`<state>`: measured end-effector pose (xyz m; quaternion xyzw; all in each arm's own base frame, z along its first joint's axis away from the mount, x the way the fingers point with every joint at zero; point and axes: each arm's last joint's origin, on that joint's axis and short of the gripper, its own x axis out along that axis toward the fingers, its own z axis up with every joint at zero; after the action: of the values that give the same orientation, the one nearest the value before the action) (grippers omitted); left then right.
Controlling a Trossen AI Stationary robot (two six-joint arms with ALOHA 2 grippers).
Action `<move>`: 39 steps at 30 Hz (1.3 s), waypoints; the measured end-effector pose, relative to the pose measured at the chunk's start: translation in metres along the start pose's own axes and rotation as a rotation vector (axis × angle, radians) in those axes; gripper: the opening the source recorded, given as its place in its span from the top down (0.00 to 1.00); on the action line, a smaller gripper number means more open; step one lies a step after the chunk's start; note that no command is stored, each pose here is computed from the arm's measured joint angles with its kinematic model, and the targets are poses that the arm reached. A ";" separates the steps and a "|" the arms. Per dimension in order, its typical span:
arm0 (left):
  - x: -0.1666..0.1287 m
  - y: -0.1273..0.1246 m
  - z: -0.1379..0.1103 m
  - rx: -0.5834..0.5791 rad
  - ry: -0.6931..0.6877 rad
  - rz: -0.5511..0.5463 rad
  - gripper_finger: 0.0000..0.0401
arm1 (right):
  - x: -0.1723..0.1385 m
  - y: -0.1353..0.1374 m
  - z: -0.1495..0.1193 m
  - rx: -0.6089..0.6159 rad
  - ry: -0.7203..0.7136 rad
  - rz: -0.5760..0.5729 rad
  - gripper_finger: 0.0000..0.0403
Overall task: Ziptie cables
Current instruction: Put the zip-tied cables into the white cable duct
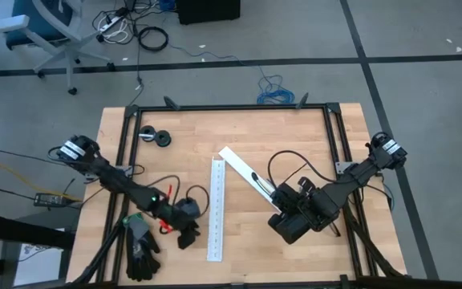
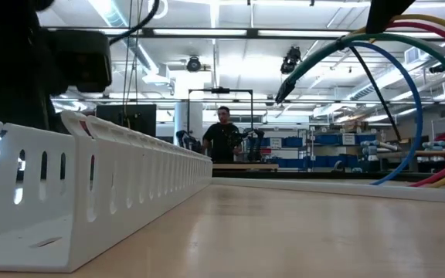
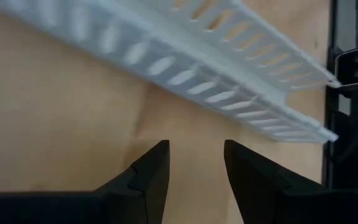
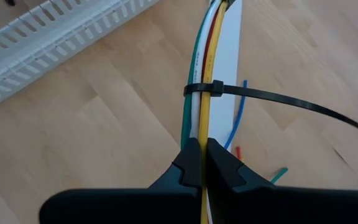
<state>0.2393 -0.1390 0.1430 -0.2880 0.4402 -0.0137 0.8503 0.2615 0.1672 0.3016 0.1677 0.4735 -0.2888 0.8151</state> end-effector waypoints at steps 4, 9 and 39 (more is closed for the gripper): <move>0.021 -0.018 0.002 0.079 0.016 0.060 0.59 | 0.000 -0.001 0.000 -0.015 0.005 -0.013 1.00; 0.057 -0.040 0.016 0.158 0.013 0.123 0.59 | -0.002 0.000 -0.004 -0.026 0.004 -0.006 1.00; 0.056 -0.061 0.123 0.430 -0.339 0.376 0.59 | -0.050 -0.003 -0.047 0.124 0.142 -0.028 1.00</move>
<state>0.3812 -0.1469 0.1871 -0.0138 0.3249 0.0988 0.9405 0.2088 0.2066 0.3213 0.2313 0.5136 -0.3162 0.7634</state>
